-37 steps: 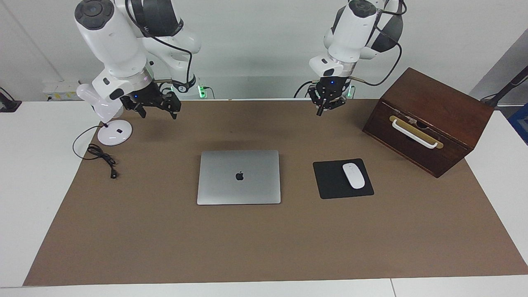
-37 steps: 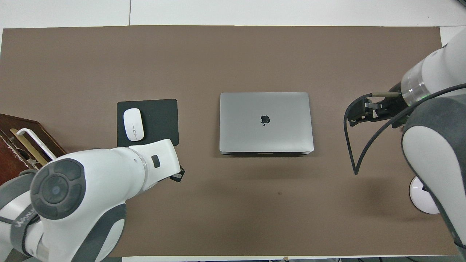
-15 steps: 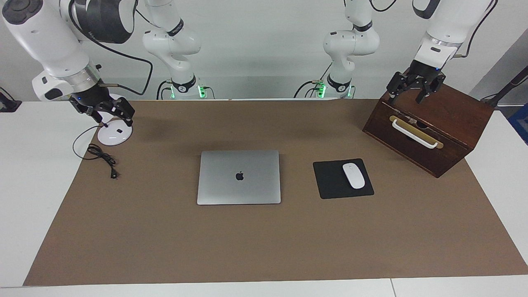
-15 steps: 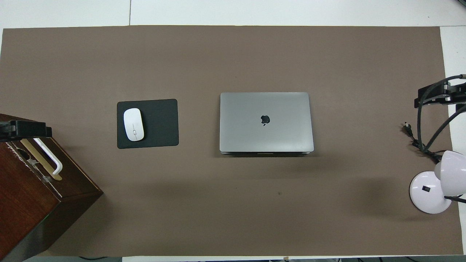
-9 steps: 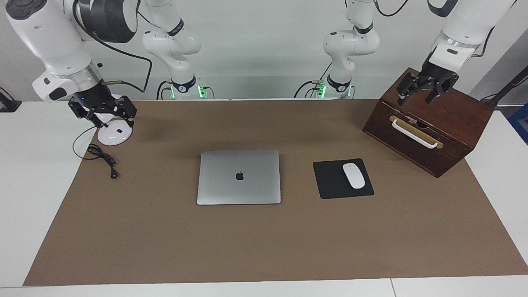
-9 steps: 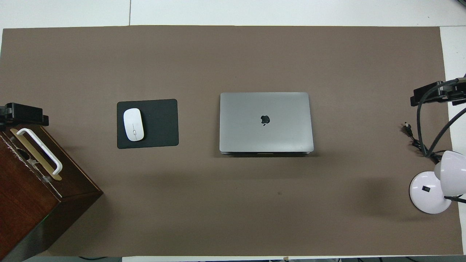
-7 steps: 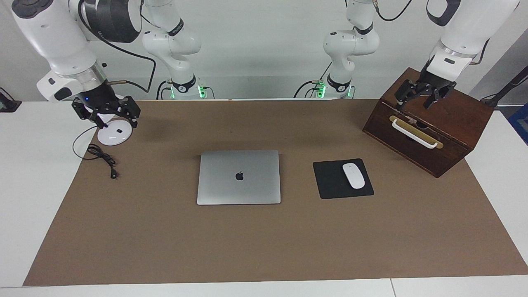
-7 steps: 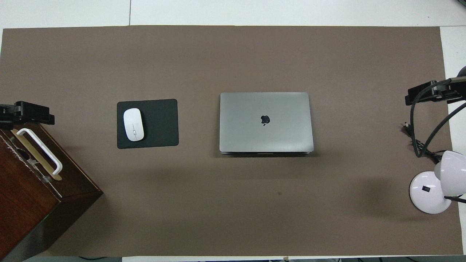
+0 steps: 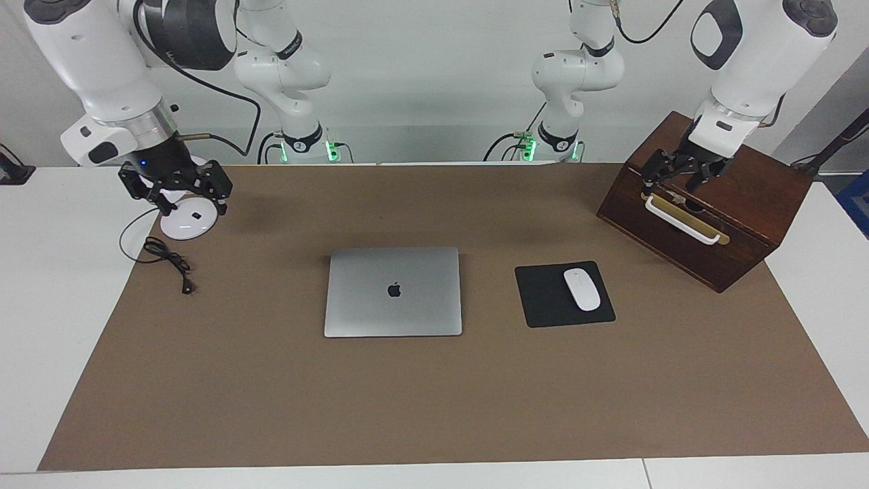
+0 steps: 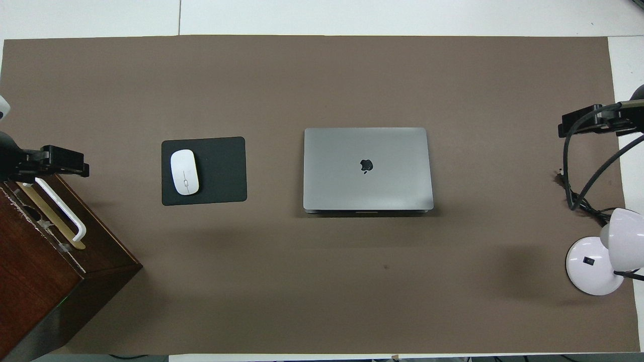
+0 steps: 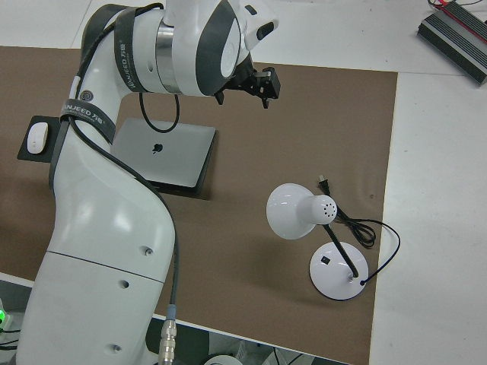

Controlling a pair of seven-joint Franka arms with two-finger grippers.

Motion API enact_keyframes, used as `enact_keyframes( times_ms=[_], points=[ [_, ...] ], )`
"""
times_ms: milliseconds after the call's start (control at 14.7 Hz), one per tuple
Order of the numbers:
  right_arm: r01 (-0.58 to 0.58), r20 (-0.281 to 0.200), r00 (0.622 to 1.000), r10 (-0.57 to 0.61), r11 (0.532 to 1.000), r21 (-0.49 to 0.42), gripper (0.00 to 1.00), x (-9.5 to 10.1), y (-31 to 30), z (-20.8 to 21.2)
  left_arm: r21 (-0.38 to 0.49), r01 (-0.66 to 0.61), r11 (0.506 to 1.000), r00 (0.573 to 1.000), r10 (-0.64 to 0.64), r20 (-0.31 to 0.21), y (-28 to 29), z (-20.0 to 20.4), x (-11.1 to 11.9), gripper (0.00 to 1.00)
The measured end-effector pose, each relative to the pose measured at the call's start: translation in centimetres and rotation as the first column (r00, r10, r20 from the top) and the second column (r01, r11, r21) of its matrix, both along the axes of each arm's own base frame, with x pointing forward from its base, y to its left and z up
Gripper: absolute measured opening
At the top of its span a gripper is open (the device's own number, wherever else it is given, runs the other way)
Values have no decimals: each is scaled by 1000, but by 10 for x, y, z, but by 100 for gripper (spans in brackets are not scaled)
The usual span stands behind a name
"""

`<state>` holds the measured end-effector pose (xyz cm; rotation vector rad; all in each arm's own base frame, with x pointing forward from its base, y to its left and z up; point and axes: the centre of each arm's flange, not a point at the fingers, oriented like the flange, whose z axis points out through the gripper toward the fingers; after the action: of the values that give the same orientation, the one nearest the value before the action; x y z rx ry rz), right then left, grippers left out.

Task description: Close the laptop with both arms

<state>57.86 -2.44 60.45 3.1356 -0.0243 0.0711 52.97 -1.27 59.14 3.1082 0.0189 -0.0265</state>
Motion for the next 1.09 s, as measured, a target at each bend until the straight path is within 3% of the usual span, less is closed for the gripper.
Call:
enact_keyframes(
  times_ms=[1089],
  points=[
    [11, -1, 1000, -11, 1000, 0, 100, 0, -6, -1, 4, 24, 1000, 999, -24, 48, 0, 28, 0, 100]
  ],
)
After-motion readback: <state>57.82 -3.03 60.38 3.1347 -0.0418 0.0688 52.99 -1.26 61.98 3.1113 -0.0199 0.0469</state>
